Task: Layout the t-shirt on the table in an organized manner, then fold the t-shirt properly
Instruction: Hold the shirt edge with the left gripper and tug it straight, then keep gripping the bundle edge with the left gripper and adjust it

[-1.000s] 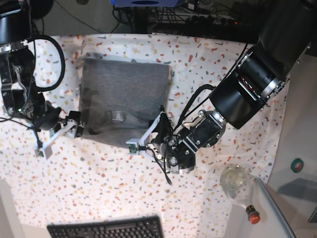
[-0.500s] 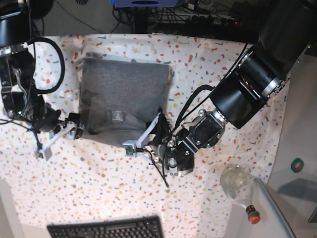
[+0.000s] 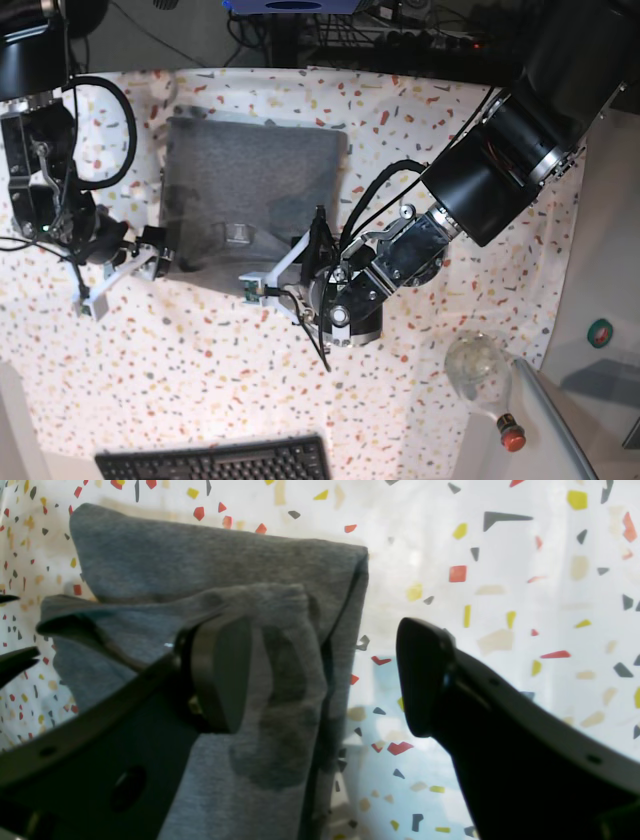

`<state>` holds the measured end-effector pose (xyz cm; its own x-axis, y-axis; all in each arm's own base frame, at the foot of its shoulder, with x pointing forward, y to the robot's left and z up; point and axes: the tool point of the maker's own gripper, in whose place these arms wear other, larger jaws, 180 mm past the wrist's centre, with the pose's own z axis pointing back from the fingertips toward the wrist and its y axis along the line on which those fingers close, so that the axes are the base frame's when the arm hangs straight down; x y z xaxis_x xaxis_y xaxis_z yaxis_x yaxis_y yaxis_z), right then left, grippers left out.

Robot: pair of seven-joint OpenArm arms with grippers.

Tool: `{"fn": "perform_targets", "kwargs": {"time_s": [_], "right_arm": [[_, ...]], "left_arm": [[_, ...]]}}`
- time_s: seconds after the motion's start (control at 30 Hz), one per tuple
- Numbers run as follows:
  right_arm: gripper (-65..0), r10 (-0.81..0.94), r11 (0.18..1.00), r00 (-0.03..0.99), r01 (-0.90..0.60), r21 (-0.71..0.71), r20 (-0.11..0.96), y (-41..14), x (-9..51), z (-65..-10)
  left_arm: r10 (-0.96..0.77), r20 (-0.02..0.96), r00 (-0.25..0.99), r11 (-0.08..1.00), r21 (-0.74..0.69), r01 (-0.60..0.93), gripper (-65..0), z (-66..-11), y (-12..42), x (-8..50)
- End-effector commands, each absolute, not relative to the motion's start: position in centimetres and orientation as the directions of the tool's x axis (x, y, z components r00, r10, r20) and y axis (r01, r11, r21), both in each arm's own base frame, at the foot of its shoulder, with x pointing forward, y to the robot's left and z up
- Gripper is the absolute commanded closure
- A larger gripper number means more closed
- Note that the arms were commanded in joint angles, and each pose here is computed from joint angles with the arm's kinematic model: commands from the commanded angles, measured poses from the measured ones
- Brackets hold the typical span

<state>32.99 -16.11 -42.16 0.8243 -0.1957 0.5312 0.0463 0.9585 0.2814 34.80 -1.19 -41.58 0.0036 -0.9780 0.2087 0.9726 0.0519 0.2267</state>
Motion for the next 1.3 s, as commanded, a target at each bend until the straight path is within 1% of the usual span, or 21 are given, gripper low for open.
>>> {"fn": "perform_targets", "kwargs": {"time_s": [0.0, 0.07, 0.33, 0.67, 0.83, 1.17, 1.27], "right_arm": [[-41.1, -0.196, 0.96, 0.795, 0.035, 0.279, 0.574, -16.6, 34.3, -40.7], [-41.1, -0.196, 0.959, 0.795, 0.035, 0.28, 0.574, -16.5, 34.3, -40.7], [-41.1, -0.198, 0.958, 0.793, 0.034, 0.283, 0.576, -16.4, 34.3, -40.7], [-41.1, -0.198, 0.958, 0.793, 0.034, 0.283, 0.576, -16.4, 34.3, -40.7], [-41.1, -0.199, 0.958, 0.792, 0.034, 0.285, 0.576, -16.4, 34.4, -40.6], [-41.1, -0.199, 0.958, 0.794, 0.034, 0.284, 0.574, -16.4, 34.3, -40.7], [-41.1, -0.198, 0.958, 0.796, 0.034, 0.285, 0.572, -16.4, 34.2, -40.7]], "left_arm": [[-0.973, 0.231, -0.016, 0.05, 0.277, 0.96, -23.5, -39.7, -1.4, 36.3], [-0.974, 0.226, -0.029, 0.038, 0.286, 0.958, -23.5, -39.5, -1.1, 36.2], [-0.98, 0.199, 0.002, 0.054, 0.259, 0.964, -23.5, -40.7, 0.0, 36.1], [-0.979, 0.202, 0.004, 0.054, 0.244, 0.968, -23.5, -41.3, -0.2, 35.4], [-0.983, 0.178, 0.033, 0.072, 0.22, 0.973, -23.5, -42.2, 0.7, 35.4], [-0.98, 0.2, 0.015, 0.061, 0.223, 0.973, -23.5, -41.9, -1.1, 35.4], [-0.971, 0.239, 0.005, 0.062, 0.23, 0.971, -23.5, -41.5, -1.7, 35.8]]}}
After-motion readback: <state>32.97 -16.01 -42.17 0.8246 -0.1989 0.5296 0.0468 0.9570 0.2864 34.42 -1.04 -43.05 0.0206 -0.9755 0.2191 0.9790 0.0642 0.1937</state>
